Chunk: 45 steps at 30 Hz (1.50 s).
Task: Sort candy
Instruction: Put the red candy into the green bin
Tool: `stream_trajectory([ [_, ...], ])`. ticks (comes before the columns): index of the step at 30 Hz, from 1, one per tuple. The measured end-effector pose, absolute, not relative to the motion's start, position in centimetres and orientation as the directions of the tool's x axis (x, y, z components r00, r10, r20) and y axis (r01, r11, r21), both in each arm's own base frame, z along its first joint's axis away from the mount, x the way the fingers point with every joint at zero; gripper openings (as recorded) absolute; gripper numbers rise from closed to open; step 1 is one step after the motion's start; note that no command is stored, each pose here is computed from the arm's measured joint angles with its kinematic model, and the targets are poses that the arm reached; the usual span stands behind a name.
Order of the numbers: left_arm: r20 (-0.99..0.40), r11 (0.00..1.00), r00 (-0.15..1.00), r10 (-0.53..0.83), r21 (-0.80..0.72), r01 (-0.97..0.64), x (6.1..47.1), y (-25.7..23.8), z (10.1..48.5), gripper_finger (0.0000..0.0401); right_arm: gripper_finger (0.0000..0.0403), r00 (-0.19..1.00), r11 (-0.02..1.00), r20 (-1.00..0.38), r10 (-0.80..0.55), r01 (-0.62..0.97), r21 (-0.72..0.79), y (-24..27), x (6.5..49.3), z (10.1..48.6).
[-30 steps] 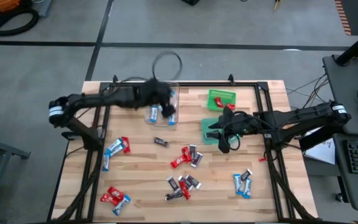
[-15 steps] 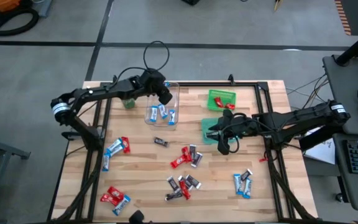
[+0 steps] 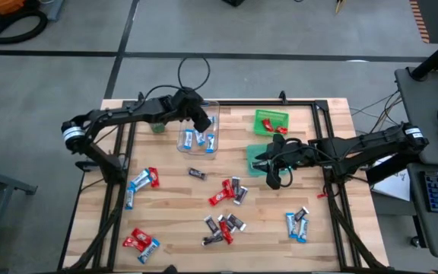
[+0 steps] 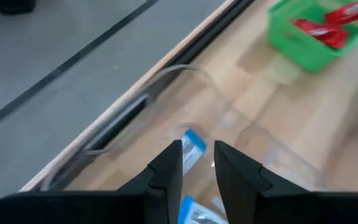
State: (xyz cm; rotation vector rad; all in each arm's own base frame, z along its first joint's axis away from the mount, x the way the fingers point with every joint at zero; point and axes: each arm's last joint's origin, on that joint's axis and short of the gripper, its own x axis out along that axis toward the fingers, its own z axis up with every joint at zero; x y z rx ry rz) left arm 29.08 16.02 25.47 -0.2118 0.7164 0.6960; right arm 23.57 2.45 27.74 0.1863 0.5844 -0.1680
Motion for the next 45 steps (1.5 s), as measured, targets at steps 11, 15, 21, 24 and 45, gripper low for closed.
stream_trajectory([
  [11,-0.764,0.859,0.568,0.306,-0.036,-0.511,29.6,5.9,27.3,0.0074,0.0153,0.819,0.969,-0.565,-0.105,0.211,0.125,2.4,23.5,27.6],
  [15,-0.794,0.882,0.548,0.263,-0.033,-0.471,29.5,1.2,27.0,0.0074,0.0153,0.820,0.969,-0.563,-0.105,0.210,0.126,2.4,23.6,27.7],
  [21,-0.833,0.888,0.517,0.197,-0.073,-0.455,28.5,-4.3,26.6,0.0074,0.0153,0.821,0.966,-0.561,-0.104,0.218,0.140,2.5,23.6,27.7],
  [24,-0.834,0.917,0.530,0.152,-0.080,-0.390,27.9,-6.8,26.6,0.0074,0.0153,0.821,0.965,-0.561,-0.104,0.219,0.142,2.5,23.6,27.7],
  [45,-0.597,0.929,0.721,0.351,0.127,-0.347,32.5,-15.9,19.5,0.0104,0.0153,0.820,0.970,-0.564,-0.097,0.204,0.130,2.6,23.6,27.6],
])
